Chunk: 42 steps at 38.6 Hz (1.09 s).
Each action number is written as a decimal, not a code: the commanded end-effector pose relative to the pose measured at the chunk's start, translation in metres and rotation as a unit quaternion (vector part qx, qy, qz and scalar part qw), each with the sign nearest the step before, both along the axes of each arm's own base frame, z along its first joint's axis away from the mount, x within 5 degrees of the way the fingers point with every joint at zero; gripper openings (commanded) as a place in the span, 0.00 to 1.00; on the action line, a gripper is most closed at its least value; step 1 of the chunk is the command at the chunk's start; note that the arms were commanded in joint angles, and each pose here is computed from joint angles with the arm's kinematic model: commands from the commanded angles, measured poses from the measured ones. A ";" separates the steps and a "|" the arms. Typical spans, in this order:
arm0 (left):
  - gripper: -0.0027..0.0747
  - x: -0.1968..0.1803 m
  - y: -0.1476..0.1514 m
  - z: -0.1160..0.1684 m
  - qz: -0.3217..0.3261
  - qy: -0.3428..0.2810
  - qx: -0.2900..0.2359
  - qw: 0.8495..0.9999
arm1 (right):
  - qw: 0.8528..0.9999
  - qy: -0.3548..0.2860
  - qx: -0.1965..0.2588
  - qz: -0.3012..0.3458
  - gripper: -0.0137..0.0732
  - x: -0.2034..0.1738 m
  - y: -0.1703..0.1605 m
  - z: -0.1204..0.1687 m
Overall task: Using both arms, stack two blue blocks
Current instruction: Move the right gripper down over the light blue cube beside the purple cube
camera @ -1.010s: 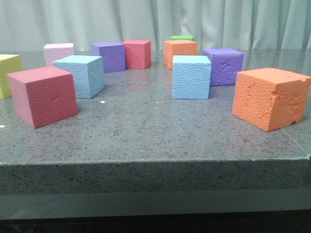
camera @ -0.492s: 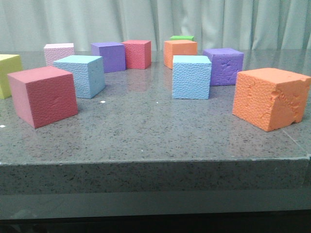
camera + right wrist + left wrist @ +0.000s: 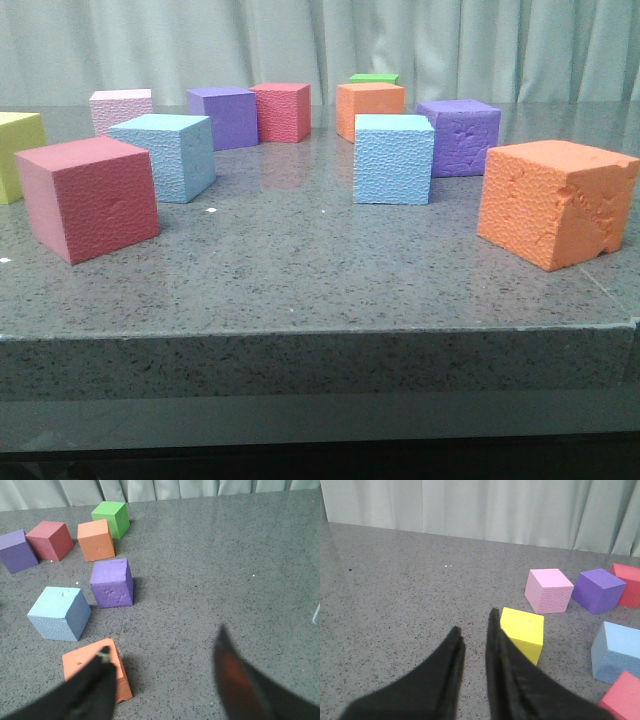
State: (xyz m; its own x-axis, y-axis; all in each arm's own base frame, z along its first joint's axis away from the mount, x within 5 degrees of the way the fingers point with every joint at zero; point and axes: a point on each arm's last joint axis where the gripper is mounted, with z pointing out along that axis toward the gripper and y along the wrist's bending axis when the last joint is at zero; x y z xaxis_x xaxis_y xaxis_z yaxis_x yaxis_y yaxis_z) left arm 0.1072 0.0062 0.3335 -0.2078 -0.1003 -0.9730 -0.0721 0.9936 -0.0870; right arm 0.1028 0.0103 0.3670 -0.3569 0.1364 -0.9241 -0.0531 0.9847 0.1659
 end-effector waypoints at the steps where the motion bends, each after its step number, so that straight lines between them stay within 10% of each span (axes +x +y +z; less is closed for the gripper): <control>1: 0.62 0.002 0.000 0.020 0.000 -0.060 -0.006 0.998 | 0.999 -0.052 0.003 -0.008 0.91 0.001 -0.001 0.018; 6: 0.95 0.002 0.000 0.020 0.000 -0.062 -0.005 0.998 | 0.999 -0.052 0.003 -0.008 0.92 0.001 -0.001 0.018; 20: 0.81 0.002 0.000 0.022 0.001 -0.073 -0.005 0.997 | 0.998 -0.021 0.041 0.053 0.92 0.053 0.018 0.010; 42: 0.77 0.002 0.000 0.022 0.001 -0.073 -0.005 0.997 | 0.972 0.106 0.031 0.209 0.92 0.172 0.139 0.012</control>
